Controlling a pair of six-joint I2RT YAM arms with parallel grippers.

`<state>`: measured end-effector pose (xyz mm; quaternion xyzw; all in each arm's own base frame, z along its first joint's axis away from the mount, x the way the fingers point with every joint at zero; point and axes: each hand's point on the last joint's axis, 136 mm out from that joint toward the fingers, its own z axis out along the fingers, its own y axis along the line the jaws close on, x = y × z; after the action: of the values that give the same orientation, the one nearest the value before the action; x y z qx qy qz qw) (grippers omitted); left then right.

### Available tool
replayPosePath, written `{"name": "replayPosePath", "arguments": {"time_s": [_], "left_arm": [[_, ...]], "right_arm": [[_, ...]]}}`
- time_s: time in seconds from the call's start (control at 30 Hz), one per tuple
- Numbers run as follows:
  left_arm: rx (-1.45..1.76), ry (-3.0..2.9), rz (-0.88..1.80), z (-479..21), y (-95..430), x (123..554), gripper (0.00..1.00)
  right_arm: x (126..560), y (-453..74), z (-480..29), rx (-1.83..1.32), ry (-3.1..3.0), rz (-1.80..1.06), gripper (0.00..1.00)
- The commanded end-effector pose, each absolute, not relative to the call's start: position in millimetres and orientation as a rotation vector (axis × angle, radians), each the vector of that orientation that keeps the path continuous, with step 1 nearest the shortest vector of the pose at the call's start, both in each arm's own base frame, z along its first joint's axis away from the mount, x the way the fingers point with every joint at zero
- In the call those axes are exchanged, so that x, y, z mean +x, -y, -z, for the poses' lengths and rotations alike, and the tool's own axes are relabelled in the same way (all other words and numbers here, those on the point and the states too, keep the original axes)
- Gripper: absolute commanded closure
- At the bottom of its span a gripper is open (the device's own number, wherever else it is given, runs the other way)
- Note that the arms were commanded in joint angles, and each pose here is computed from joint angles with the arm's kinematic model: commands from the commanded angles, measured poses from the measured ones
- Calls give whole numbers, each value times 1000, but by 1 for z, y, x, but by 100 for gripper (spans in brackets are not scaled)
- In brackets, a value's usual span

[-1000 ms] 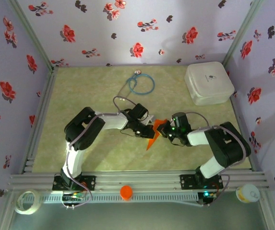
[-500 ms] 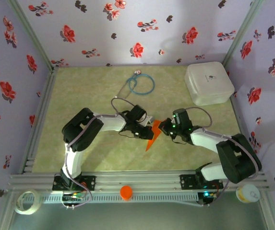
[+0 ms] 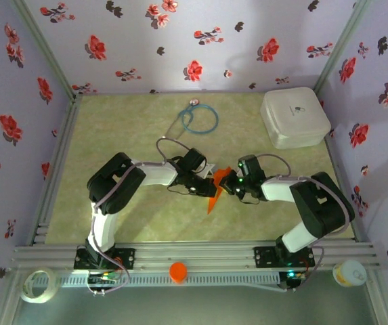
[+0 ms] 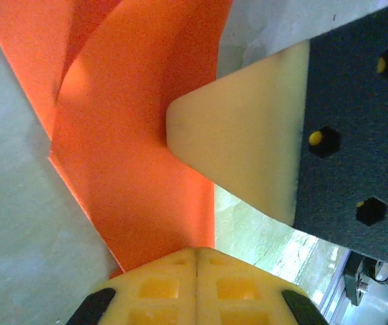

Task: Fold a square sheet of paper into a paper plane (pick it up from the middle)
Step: Fold the wing for the fifth time at the center of the table.

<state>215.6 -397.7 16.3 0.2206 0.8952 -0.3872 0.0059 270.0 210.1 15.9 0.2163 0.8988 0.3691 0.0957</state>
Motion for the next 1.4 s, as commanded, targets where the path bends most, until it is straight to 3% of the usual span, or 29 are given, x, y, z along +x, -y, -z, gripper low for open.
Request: {"name": "replayPosePath", "arguments": {"time_s": [0.0,1.37], "left_arm": [[651,-3035,986,32,359,192,100],[700,-3118,945,51,344,178,100]], "right_arm": [[284,-190,-3,702,-2653,-962,100],[385,-154,-24,807,-2525,-1109,98]]}}
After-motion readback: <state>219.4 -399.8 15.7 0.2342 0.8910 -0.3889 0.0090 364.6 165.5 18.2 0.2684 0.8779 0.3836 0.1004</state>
